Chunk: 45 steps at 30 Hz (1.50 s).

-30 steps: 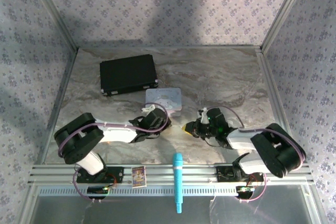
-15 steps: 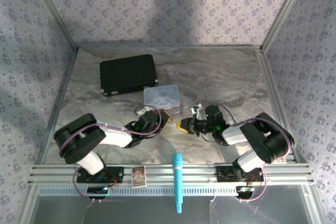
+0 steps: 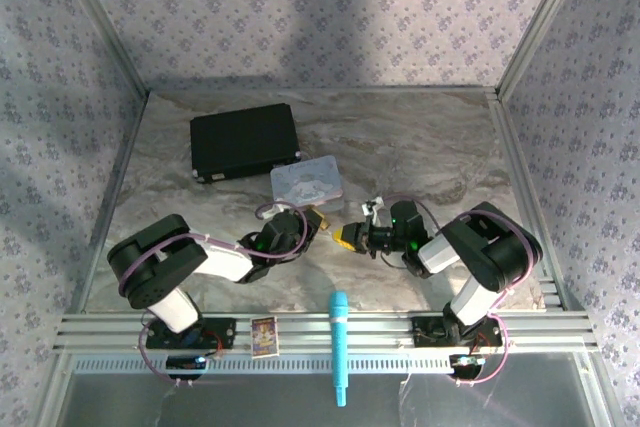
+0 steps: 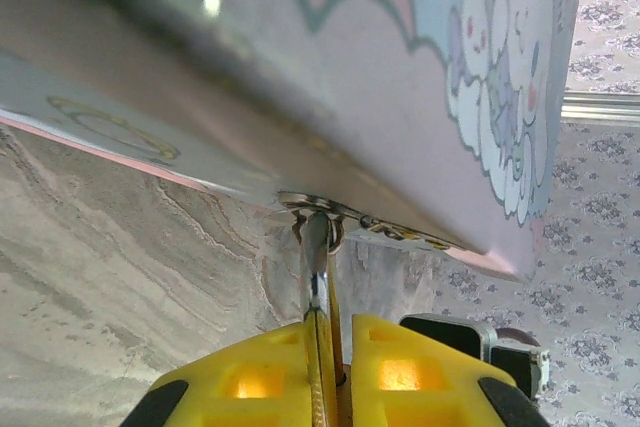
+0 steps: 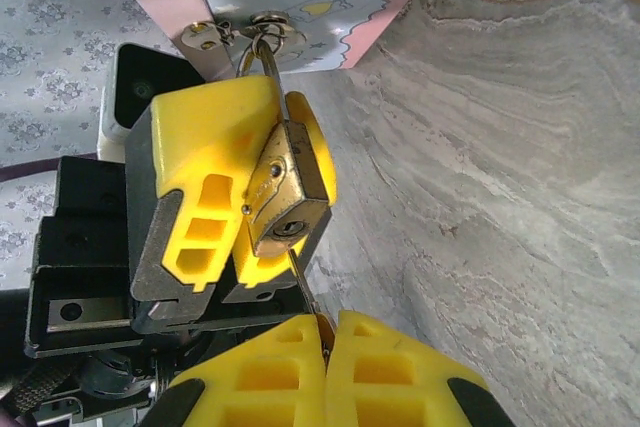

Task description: Unlock a padlock with a key

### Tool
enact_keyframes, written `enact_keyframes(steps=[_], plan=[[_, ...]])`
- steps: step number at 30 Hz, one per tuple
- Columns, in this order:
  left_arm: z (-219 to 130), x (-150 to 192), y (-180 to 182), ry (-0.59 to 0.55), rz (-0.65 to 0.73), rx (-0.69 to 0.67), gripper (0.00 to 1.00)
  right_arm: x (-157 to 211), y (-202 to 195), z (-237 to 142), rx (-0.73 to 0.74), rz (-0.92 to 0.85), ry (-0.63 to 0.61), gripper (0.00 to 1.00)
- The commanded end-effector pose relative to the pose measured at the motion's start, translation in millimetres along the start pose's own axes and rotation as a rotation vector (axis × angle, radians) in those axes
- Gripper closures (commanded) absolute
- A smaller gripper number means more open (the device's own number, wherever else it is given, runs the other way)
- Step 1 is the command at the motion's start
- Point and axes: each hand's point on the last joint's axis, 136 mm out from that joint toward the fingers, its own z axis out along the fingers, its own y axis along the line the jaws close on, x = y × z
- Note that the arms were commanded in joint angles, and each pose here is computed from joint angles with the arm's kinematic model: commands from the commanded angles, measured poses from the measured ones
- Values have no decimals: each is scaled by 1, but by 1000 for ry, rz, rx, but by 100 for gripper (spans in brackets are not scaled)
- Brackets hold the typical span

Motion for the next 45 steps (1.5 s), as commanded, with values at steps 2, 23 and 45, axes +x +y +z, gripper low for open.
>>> enact_keyframes(steps=[2, 23, 45], plan=[[-1, 3, -11, 20, -52, 28, 100, -4, 1, -1, -17, -4, -16, 100], [-1, 8, -18, 43, -52, 37, 100, -16, 6, 2, -45, -3, -49, 100], [-1, 29, -19, 103, 2, -5, 100, -39, 24, 15, -125, 20, -87, 100]])
